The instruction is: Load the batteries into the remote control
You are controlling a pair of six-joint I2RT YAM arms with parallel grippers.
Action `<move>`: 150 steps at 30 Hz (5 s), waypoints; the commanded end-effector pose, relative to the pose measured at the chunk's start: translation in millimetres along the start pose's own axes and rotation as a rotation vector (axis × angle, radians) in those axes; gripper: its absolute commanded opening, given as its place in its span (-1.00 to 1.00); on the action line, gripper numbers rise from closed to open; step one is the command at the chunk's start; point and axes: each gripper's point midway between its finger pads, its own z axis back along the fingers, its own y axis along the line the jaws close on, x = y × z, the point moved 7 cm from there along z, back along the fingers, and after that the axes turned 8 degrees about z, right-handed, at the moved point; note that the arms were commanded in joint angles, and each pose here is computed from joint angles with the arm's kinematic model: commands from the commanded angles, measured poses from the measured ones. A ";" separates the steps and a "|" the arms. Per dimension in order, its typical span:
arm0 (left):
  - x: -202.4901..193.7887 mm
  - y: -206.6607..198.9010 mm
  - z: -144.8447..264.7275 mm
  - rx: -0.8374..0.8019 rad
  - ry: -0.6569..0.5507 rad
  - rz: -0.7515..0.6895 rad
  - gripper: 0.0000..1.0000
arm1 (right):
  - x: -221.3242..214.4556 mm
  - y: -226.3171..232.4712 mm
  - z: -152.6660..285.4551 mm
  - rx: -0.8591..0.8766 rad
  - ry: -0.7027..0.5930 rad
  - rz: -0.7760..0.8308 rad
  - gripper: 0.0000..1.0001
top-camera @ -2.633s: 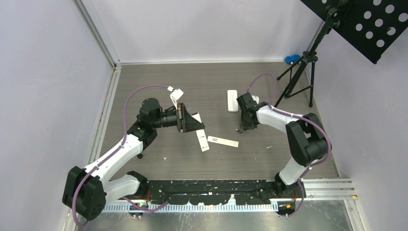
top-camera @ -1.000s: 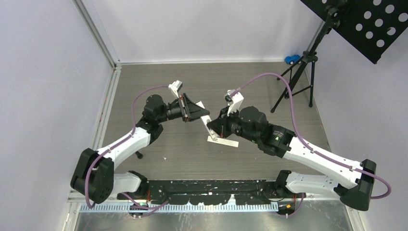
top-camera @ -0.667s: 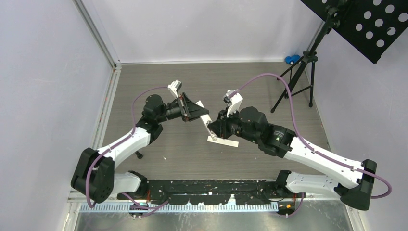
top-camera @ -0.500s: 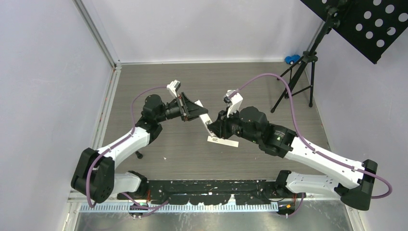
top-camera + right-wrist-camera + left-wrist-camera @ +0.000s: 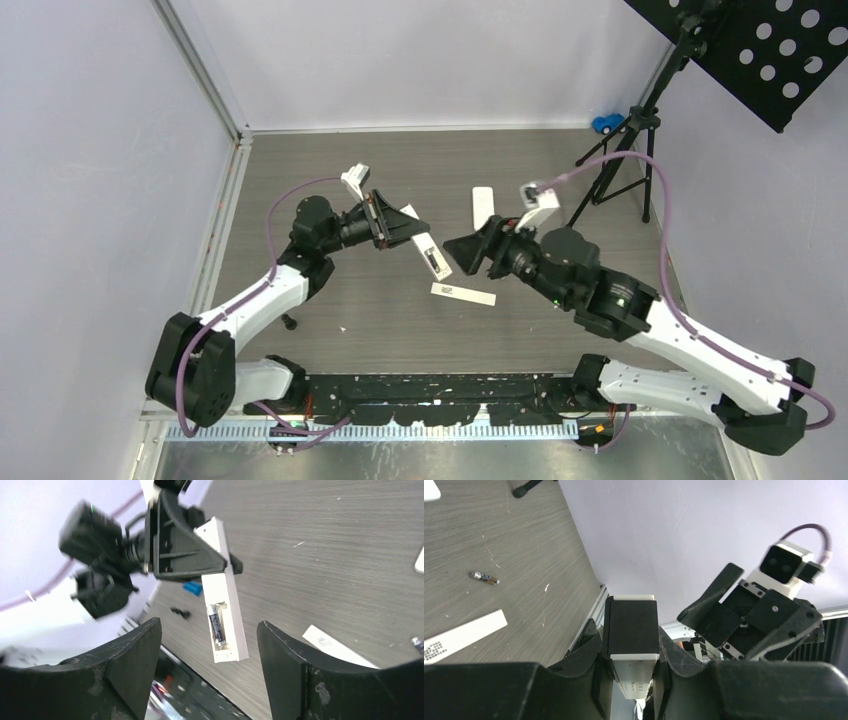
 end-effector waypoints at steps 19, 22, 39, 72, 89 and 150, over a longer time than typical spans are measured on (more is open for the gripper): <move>10.8 -55.7 16.2 -0.128 -0.220 -0.135 -1.00 | 1.7 19.1 -32.5 0.185 -0.255 -0.885 0.72; 10.8 -57.4 15.6 -0.130 -0.212 -0.137 -1.00 | 1.0 22.5 -38.8 0.201 -0.247 -0.895 0.72; 6.8 -55.6 15.0 -0.125 -0.162 -0.164 -1.00 | 3.3 33.8 -49.9 0.253 -0.212 -0.883 0.39; 9.7 -47.5 18.8 -0.085 -0.142 -0.190 -1.00 | -0.8 12.4 -18.9 0.249 -0.227 -0.639 0.63; 6.1 -9.8 49.8 0.216 -0.188 -0.417 -1.00 | -60.3 -144.7 2.3 -0.694 0.137 -0.385 0.47; -0.5 2.5 49.8 0.220 -0.131 -0.405 -1.00 | -129.4 -231.2 -83.1 -0.926 0.434 -0.460 0.05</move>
